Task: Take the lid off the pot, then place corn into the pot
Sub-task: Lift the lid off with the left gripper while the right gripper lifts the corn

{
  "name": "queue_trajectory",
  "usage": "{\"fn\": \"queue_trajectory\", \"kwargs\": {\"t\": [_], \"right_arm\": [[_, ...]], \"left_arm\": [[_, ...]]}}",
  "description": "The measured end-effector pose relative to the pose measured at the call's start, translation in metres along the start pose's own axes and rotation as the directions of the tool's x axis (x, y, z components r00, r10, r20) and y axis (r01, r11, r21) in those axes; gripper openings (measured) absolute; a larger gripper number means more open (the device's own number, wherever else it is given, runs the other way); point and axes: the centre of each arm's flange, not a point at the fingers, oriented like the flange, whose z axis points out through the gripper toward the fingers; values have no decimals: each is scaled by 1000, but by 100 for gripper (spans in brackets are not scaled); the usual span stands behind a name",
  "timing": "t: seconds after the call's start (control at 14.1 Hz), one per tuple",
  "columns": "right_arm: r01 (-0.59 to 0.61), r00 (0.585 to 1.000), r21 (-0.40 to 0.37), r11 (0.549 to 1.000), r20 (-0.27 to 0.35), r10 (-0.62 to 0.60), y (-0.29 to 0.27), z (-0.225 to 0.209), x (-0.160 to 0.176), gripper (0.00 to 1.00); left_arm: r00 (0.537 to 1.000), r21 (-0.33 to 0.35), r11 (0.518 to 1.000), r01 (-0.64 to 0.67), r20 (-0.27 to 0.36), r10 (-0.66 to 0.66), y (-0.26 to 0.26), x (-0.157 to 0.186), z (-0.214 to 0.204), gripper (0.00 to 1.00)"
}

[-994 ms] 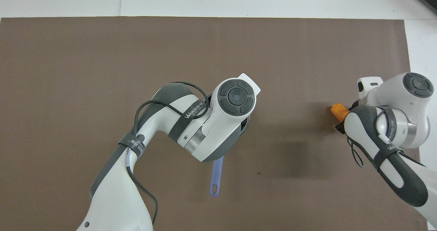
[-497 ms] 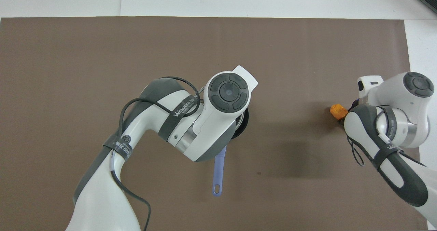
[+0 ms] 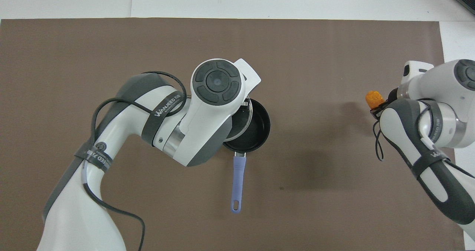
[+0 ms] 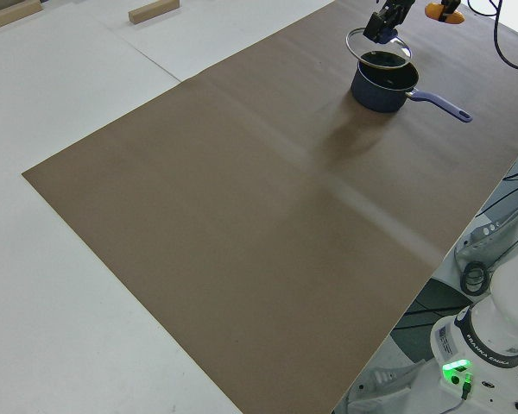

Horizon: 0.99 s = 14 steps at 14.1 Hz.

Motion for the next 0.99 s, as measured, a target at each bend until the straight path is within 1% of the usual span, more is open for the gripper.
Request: {"fn": "queue_trajectory", "kwargs": {"t": [0.14, 0.28, 0.43, 0.64, 0.78, 0.99], "right_arm": [[-103, 995, -2, 995, -7, 103, -22, -28, 26, 36], [-200, 980, -5, 980, -17, 200, -50, -60, 53, 36], [-269, 963, -4, 963, -17, 269, -71, -79, 68, 36], [-320, 948, -2, 948, 0, 320, -106, -100, 85, 36], [-350, 937, -10, 937, -4, 350, -139, -118, 100, 36], [-388, 922, -9, 922, -13, 388, -193, -126, 118, 36]], "left_arm": [[999, 14, 999, -48, 23, 48, -27, 8, 12, 43], [995, 25, 996, -86, 54, 84, -61, 15, 27, 43], [990, 27, 992, -125, 67, 123, -92, 21, 37, 43], [980, 18, 981, -195, 45, 194, -156, 25, 59, 43], [970, 16, 970, -241, 36, 240, -209, 22, 76, 43], [952, 0, 953, -304, 38, 303, -283, 23, 84, 43]]}}
